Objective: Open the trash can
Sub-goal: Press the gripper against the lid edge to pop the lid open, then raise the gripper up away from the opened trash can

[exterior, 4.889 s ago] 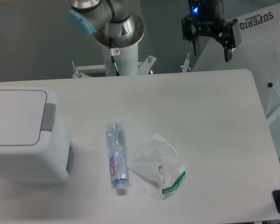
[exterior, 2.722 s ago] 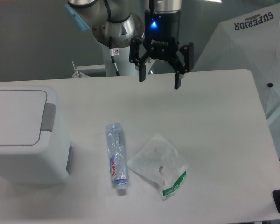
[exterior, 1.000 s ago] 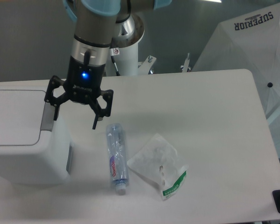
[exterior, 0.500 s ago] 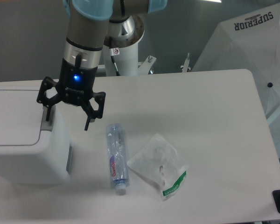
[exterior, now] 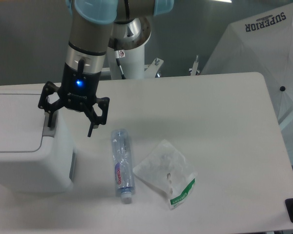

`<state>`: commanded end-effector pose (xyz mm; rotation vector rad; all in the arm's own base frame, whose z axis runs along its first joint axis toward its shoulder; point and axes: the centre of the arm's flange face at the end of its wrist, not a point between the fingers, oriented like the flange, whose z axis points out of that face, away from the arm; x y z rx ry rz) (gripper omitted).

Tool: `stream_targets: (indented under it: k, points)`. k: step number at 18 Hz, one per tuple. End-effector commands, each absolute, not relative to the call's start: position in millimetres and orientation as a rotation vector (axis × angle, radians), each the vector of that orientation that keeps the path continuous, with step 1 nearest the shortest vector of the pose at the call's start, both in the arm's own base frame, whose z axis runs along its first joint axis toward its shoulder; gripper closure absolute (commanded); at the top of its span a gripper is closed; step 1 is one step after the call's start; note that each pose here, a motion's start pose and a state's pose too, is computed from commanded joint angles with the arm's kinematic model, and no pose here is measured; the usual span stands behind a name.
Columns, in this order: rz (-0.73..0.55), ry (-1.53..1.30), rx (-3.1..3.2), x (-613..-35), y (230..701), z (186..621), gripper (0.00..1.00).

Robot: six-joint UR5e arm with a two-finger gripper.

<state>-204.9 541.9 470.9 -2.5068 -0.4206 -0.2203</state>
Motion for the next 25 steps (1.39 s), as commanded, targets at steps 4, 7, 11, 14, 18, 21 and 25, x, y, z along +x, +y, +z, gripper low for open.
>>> stream_targets:
  k: [4, 7, 11, 14, 18, 21, 25]
  points:
    - [-0.226, -0.424, -2.514, -204.3, 541.0, 466.2, 0.00]
    - [-0.227, -0.423, -2.514, -203.4, 541.3, 466.2, 0.00]
    - [-0.226, -0.424, -2.514, -204.3, 541.0, 466.2, 0.00]
    - [-0.224, -0.423, -2.511, -204.5, 541.3, 467.7, 0.00]
    - [-0.167, -0.390, -2.445, -208.8, 544.1, 512.5, 0.00]
    - [-0.123, -0.405, -2.405, -228.3, 539.7, 535.0, 0.00]
    - [0.008, -0.483, -2.395, -267.7, 525.7, 549.4, 0.00]
